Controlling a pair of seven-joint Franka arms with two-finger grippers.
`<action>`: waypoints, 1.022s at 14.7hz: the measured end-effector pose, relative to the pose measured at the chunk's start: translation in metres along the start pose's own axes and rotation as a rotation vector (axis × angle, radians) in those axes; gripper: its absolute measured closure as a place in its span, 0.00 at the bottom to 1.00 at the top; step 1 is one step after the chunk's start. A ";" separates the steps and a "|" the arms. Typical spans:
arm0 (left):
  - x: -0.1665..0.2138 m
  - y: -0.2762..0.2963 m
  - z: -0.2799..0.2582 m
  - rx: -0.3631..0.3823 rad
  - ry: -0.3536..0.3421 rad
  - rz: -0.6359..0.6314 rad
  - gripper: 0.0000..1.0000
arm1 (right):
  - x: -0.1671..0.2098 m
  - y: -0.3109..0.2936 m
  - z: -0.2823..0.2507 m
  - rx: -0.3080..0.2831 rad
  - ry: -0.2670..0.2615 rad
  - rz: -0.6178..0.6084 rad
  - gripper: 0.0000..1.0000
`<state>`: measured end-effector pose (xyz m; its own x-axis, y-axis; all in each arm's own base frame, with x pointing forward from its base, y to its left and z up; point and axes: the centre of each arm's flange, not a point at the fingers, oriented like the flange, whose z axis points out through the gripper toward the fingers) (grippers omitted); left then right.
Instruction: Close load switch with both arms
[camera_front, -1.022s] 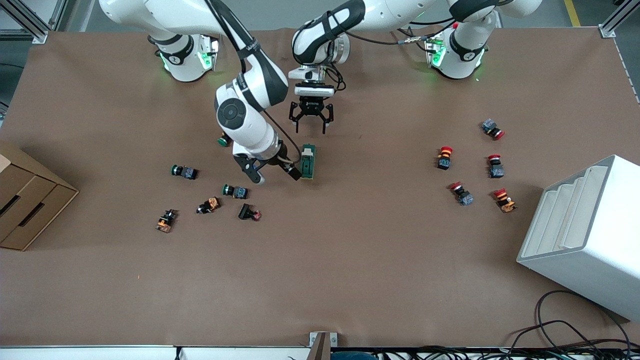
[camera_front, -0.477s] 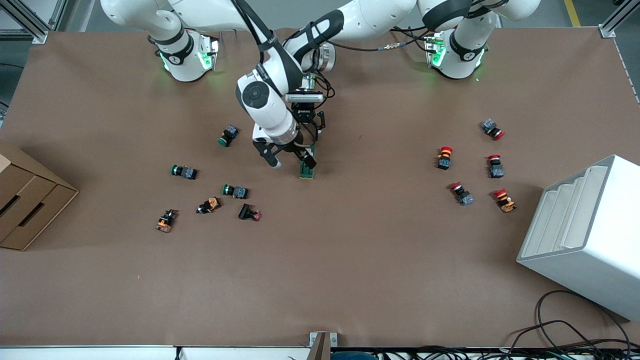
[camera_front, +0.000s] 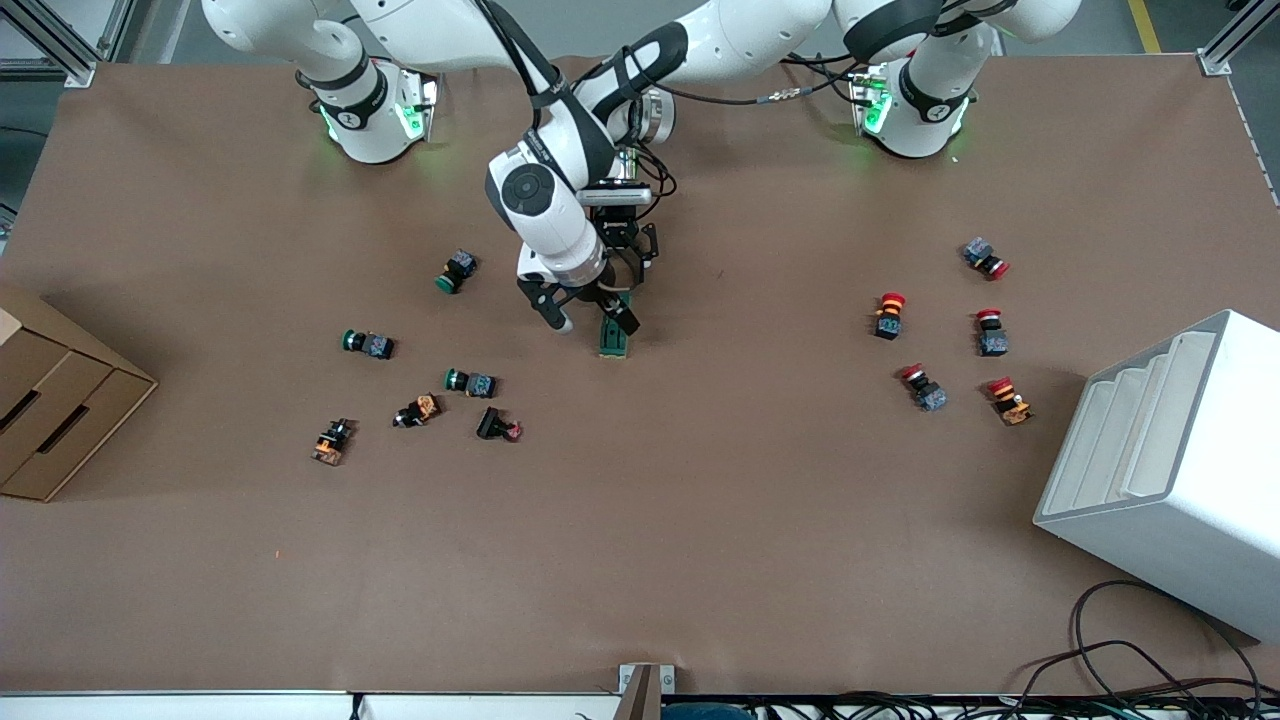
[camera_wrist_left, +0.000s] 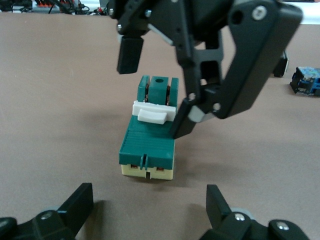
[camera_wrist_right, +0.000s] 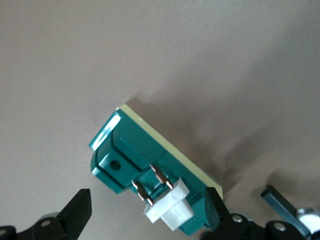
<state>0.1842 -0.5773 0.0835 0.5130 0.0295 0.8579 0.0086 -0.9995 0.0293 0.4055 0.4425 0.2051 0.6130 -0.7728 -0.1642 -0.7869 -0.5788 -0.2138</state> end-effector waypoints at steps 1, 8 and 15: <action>0.000 0.000 0.001 0.001 0.001 0.007 0.00 | -0.005 0.001 0.001 0.004 0.000 0.004 0.00; -0.006 -0.002 0.000 -0.003 0.026 0.033 0.00 | -0.013 0.001 0.013 0.031 0.005 0.055 0.00; -0.007 -0.002 0.000 -0.003 0.035 0.035 0.00 | -0.014 -0.019 0.001 0.058 -0.013 0.095 0.00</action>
<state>0.1807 -0.5755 0.0773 0.4828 -0.0055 0.8757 -0.0120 -0.9999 0.0003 0.4121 0.4645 0.2108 0.5367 -0.8200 -0.1988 -0.8366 -0.4866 -0.2516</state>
